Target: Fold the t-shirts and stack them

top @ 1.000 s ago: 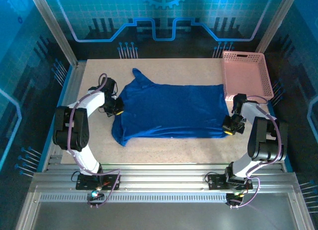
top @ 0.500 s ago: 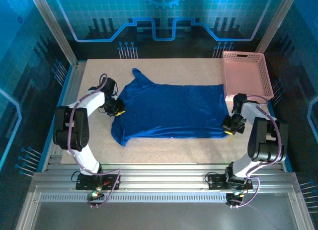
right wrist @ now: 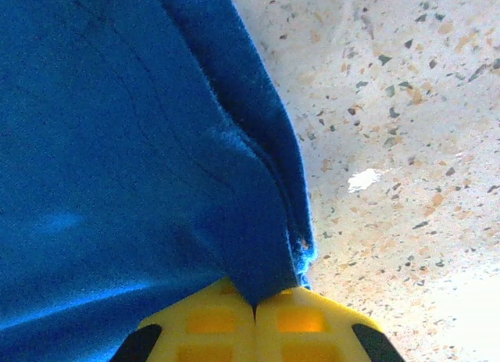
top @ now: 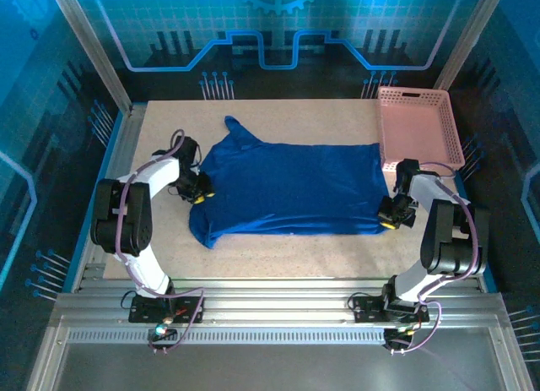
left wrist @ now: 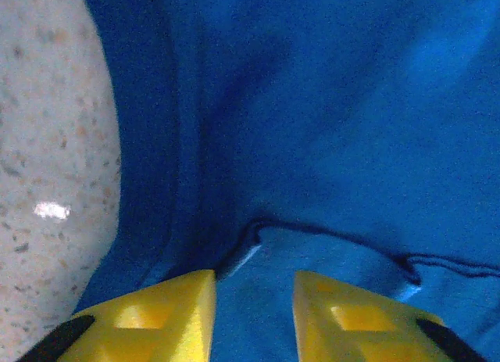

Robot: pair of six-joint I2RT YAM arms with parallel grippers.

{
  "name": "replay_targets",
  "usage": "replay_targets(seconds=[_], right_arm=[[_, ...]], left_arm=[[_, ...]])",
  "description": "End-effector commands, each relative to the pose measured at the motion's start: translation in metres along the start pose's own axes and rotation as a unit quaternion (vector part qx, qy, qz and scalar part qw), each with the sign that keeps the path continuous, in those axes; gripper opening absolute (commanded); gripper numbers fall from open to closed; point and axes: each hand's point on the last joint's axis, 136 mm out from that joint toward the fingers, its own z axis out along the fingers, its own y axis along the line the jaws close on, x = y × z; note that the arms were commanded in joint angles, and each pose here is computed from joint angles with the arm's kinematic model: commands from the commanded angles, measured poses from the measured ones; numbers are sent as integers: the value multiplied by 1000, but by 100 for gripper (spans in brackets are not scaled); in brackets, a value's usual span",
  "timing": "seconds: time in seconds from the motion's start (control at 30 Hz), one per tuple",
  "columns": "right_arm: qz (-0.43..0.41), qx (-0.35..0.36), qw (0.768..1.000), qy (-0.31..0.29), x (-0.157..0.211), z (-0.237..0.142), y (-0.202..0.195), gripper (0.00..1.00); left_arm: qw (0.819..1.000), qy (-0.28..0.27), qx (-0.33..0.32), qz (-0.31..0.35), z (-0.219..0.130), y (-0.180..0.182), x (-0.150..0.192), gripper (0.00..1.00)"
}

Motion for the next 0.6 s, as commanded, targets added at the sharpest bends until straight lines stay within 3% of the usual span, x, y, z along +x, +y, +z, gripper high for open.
replay_targets(seconds=[0.0,0.33,0.57], right_arm=[[3,4,1000,-2,1,-5,-6,0],[5,2,1000,0,2,-2,-5,0],[3,2,1000,-3,2,-4,-6,0]], left_arm=[[1000,15,-21,-4,-6,11,22,37],[999,23,-1,-27,4,7,37,40],[999,9,10,-37,8,1,28,33]])
